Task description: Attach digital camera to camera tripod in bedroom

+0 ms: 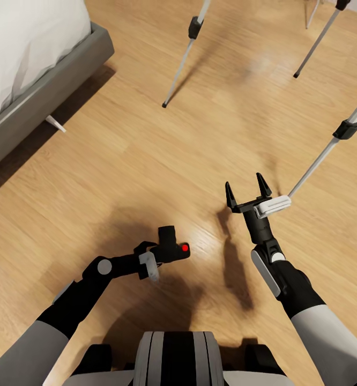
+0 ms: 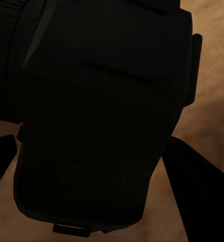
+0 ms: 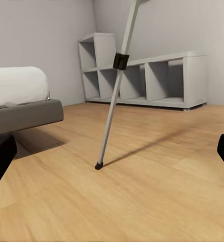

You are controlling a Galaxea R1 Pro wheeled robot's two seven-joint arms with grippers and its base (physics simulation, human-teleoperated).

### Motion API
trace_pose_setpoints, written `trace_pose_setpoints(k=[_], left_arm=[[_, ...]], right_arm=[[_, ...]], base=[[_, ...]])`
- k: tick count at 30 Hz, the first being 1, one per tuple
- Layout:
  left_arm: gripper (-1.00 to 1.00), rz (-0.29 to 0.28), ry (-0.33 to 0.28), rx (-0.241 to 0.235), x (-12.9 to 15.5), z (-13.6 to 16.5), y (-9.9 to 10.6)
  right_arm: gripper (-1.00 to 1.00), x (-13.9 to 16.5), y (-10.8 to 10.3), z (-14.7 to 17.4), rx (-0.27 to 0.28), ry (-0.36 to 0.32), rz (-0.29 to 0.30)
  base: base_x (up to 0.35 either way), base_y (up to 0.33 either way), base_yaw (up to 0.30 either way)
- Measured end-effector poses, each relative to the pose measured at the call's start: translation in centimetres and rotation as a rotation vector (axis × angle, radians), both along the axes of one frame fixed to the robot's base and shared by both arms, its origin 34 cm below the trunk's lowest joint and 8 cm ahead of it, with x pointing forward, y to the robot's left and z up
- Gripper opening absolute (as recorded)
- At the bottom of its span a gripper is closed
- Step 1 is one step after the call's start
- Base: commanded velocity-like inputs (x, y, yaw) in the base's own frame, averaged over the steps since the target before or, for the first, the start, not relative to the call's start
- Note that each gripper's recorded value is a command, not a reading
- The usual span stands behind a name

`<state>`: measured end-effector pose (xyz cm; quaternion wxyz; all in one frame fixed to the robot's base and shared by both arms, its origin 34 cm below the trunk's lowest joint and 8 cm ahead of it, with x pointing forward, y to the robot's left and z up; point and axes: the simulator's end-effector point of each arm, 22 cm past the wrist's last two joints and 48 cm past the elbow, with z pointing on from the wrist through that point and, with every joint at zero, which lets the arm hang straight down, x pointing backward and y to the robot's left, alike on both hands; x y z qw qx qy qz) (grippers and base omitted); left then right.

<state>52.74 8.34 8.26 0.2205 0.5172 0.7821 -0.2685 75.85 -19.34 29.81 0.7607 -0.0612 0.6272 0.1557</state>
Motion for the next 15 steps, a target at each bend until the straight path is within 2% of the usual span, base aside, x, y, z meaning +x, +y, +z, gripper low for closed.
trace_pose_setpoints(k=[8, 15], left_arm=[[-1.0, 0.0, -0.026, -0.005, 1.0, 0.9, -0.2], [-1.0, 0.0, -0.095, -0.029, 3.4, 3.3, -0.9]], right_arm=[[1.0, 0.2, 0.0, 0.9, 0.0, -0.013, 0.0], [1.0, 0.4, 0.0, 1.6, 0.0, -0.024, 0.0]], base=[[0.0, 0.0, 0.0], [0.0, 0.0, 0.0]])
